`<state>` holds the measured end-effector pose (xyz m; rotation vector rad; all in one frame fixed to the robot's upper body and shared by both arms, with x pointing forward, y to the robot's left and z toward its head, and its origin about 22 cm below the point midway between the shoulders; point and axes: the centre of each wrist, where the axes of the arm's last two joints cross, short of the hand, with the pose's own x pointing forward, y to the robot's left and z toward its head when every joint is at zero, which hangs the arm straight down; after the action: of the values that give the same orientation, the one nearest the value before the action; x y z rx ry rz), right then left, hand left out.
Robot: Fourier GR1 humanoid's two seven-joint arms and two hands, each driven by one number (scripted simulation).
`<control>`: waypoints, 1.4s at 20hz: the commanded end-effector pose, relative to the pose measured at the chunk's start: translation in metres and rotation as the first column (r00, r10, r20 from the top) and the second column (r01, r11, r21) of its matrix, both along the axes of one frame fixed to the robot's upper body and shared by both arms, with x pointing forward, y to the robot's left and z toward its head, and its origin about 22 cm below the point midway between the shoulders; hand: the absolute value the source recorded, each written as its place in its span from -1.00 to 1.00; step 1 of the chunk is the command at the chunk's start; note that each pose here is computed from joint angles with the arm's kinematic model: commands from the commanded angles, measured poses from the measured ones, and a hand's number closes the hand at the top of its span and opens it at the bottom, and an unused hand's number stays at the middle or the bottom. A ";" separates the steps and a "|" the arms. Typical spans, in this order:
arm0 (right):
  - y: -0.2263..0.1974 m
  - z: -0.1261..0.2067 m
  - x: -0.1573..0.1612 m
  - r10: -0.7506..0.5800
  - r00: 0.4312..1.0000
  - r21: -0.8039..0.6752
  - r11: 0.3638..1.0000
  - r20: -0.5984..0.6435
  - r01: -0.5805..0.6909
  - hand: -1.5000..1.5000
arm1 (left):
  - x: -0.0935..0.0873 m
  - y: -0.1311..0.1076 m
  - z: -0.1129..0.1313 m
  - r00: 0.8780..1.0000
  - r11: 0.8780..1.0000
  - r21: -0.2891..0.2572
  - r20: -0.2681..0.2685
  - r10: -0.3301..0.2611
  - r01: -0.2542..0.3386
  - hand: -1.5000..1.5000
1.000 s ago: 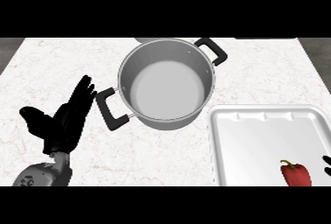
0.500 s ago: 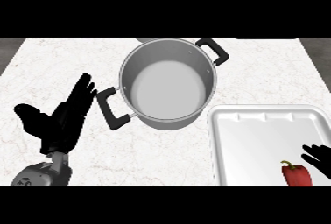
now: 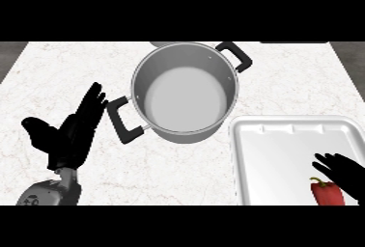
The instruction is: Pick the bell pepper from the tray and place it in the pot
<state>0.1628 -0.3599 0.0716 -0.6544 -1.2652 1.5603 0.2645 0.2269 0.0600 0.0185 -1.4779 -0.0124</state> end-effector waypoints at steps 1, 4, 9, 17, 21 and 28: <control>0.011 0.007 0.007 -0.031 1.000 -0.062 0.998 -0.004 0.030 -1.00 | -0.001 0.018 -0.005 1.000 1.000 0.004 -0.008 0.003 -0.003 0.00; 0.011 -0.018 0.005 -0.039 0.999 -0.092 0.995 -0.020 0.037 -1.00 | -0.010 -0.012 0.001 1.000 1.000 -0.006 0.004 0.006 -0.006 0.00; 0.019 -0.032 0.014 -0.020 0.999 -0.116 0.993 -0.036 0.016 -1.00 | -0.012 0.011 0.008 1.000 1.000 -0.019 0.003 0.000 0.000 0.00; 0.016 -0.033 0.025 0.098 0.995 0.032 0.995 0.017 -0.099 1.00 | -0.001 0.003 0.012 1.000 1.000 -0.014 0.004 0.007 -0.007 0.00; 0.034 -0.049 0.034 0.122 0.992 0.035 0.992 0.039 -0.123 1.00 | -0.011 0.024 0.005 1.000 1.000 -0.002 0.004 -0.011 0.011 0.00; 0.089 -0.032 0.066 -0.108 0.992 0.023 0.994 -0.071 0.110 1.00 | 0.003 -0.009 0.006 1.000 1.000 -0.012 -0.014 -0.008 0.008 0.00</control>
<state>0.2100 -0.3122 0.0388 -0.6146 -1.2909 1.5369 0.2608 0.2282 0.0679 0.0116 -1.4720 -0.0099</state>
